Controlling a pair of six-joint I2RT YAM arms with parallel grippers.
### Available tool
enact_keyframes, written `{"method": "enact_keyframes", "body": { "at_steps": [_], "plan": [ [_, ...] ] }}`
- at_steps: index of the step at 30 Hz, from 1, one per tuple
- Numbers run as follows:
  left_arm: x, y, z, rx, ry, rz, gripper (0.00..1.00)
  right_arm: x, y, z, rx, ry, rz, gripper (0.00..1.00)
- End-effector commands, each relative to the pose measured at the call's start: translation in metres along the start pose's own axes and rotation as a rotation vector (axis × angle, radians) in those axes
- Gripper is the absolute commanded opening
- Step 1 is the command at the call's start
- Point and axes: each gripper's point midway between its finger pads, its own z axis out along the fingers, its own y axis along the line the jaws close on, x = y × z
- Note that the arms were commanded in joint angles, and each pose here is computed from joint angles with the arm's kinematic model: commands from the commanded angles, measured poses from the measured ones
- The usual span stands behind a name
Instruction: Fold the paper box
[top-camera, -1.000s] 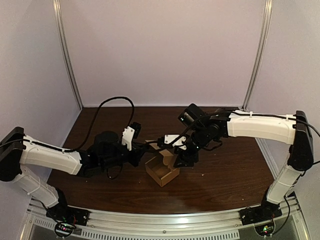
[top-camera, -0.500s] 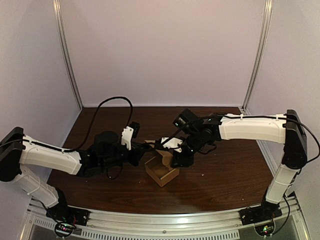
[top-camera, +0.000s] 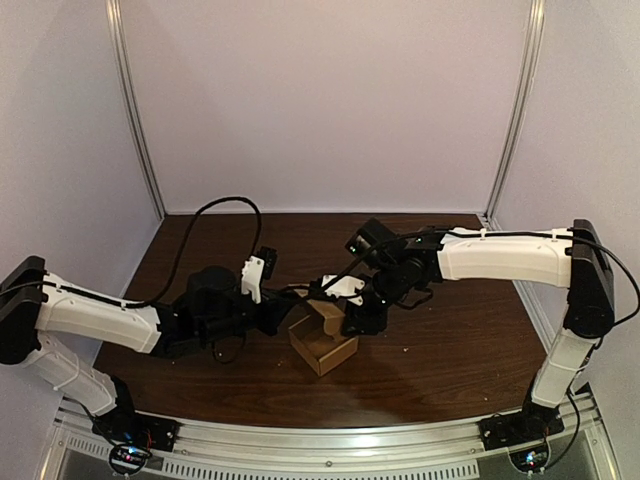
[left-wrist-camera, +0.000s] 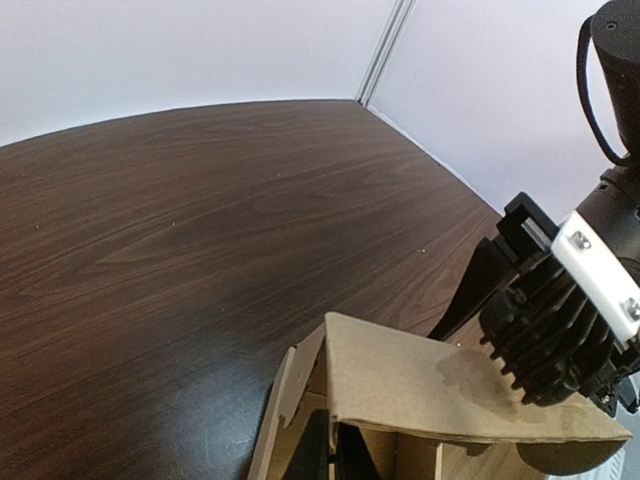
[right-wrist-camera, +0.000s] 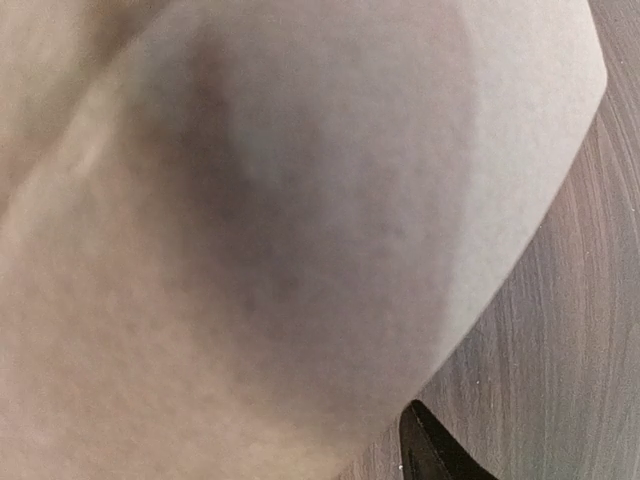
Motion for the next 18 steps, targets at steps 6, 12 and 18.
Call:
{"method": "enact_keyframes", "body": {
  "at_steps": [6, 12, 18],
  "plan": [
    [0.003, 0.009, -0.010, -0.049, -0.006, 0.072, 0.27, 0.010, -0.001, 0.015, -0.009, 0.024, 0.006, 0.47],
    [-0.013, 0.015, -0.024, -0.108, -0.033, 0.195, 0.46, 0.005, 0.002, 0.008, -0.016, 0.005, -0.025, 0.48],
    [-0.006, 0.016, -0.021, -0.101, -0.019, 0.265, 0.50, 0.002, 0.003, 0.006, -0.023, -0.008, -0.041, 0.48]
  ]
}}
